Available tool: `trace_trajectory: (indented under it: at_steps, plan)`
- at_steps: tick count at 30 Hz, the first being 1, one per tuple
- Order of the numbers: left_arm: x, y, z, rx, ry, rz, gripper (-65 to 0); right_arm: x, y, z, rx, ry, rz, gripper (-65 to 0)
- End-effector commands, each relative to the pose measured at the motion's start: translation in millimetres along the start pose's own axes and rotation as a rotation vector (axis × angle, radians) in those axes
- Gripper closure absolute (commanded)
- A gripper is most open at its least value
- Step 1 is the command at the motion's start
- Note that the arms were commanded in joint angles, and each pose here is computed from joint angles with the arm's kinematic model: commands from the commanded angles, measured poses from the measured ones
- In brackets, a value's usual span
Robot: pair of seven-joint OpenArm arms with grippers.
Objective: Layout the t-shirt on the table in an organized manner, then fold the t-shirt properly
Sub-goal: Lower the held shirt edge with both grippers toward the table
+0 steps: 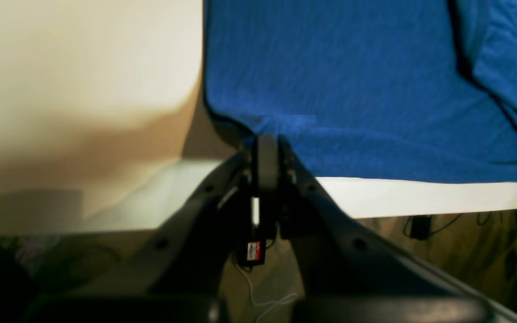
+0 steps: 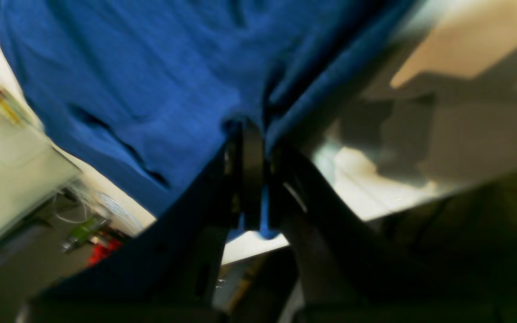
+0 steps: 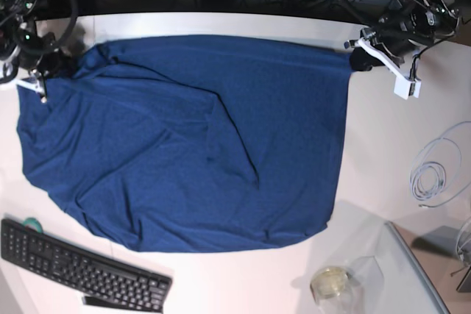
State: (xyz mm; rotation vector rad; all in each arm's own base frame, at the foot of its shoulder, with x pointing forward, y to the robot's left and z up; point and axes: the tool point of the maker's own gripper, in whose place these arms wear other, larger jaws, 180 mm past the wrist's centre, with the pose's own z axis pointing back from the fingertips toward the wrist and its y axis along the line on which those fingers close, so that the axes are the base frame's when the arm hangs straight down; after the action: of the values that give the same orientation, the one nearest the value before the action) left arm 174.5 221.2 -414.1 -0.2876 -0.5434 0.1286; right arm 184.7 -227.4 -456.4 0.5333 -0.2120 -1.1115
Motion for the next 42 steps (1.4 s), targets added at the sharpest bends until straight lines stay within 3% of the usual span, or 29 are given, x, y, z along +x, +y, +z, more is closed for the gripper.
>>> trace_trajectory:
  at_steps: [1,4,15,18,27,36,42]
  plan:
    - [8,-1,2,-0.004,-0.023,-0.019,0.0,9,7,5,0.013,-0.030,-0.009,-0.6]
    - [14,-7,-1,-0.019,-0.042,-0.010,0.0,13,12,1,-0.012,-0.059,-0.045,-0.6]
    - [24,-18,-35,-0.113,-0.040,0.074,0.0,27,57,-22,-0.058,-0.061,0.017,-0.6]
    - [41,-21,-36,-0.121,-0.074,0.063,0.0,33,58,-31,-0.085,-0.046,0.024,-0.6]
    - [84,-30,-38,-0.142,-0.156,0.035,0.0,63,69,-26,-0.083,-0.126,0.035,-0.6]
    - [85,-33,-61,-0.195,-0.171,0.140,0.0,80,67,-33,-0.112,-0.109,-0.004,-0.6]
    - [97,-36,-63,-0.206,-0.208,0.142,0.0,80,68,-34,-0.112,-0.103,-0.004,-0.6]
